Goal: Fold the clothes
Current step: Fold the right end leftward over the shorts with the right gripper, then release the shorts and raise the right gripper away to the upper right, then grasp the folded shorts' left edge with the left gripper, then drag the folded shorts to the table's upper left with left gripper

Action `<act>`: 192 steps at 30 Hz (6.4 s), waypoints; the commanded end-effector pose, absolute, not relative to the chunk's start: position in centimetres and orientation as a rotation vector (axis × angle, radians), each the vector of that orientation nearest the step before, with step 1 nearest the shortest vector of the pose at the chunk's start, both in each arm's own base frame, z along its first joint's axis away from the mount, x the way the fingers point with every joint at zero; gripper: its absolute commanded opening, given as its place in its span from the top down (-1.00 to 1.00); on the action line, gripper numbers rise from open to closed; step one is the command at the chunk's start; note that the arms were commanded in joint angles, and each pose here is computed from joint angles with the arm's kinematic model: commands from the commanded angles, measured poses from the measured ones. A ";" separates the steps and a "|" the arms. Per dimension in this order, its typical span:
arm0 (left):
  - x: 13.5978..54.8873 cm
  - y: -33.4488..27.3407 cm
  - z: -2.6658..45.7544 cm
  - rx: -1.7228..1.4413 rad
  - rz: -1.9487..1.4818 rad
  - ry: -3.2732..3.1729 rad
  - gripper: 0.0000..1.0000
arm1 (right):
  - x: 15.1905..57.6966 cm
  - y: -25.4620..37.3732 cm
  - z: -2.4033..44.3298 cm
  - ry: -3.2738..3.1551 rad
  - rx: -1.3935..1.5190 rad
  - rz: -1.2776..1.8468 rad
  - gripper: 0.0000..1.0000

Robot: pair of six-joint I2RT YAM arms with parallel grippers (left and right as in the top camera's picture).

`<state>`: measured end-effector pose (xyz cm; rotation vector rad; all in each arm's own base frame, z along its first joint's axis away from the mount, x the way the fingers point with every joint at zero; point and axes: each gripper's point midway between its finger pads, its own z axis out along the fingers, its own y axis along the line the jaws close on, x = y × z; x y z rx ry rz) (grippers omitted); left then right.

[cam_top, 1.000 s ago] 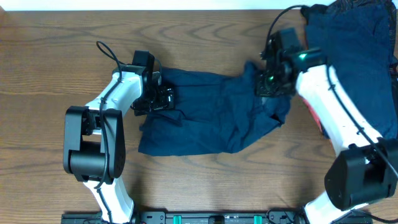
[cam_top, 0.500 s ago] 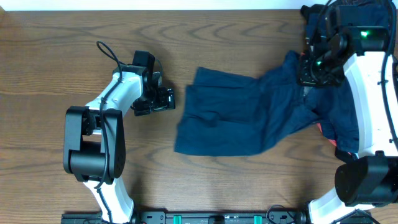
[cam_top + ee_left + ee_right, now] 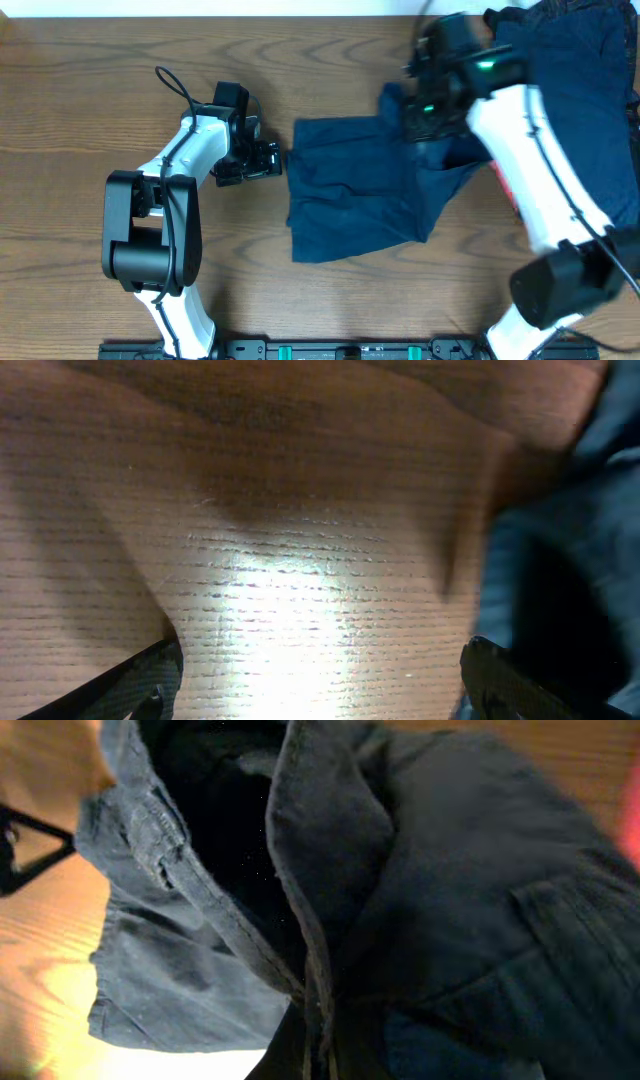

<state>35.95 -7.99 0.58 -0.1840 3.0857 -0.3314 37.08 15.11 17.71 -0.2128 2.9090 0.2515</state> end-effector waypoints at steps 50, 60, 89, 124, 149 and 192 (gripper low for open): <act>35.9 -6.9 6.0 -0.113 -0.293 3.022 -0.79 | 39.0 20.8 14.0 2.877 -0.319 0.271 -0.26; 35.6 -4.3 15.9 -0.159 -0.190 2.771 -0.81 | 36.1 26.9 9.4 2.903 -0.541 0.488 0.74; 35.0 -1.4 15.3 -0.302 -0.184 2.796 -0.80 | 37.3 32.5 15.1 2.761 -0.669 0.772 0.11; 32.8 -13.2 4.0 0.233 -0.596 3.080 -0.96 | 41.3 13.3 17.6 2.914 -0.095 0.411 -0.99; 35.1 -16.1 -3.1 0.153 -0.549 3.091 0.50 | 42.0 12.6 17.4 2.893 -0.078 0.371 -0.99; 52.2 9.5 -1.3 -1.151 -0.198 2.142 -0.91 | 42.4 12.4 17.4 2.887 0.027 0.355 -0.99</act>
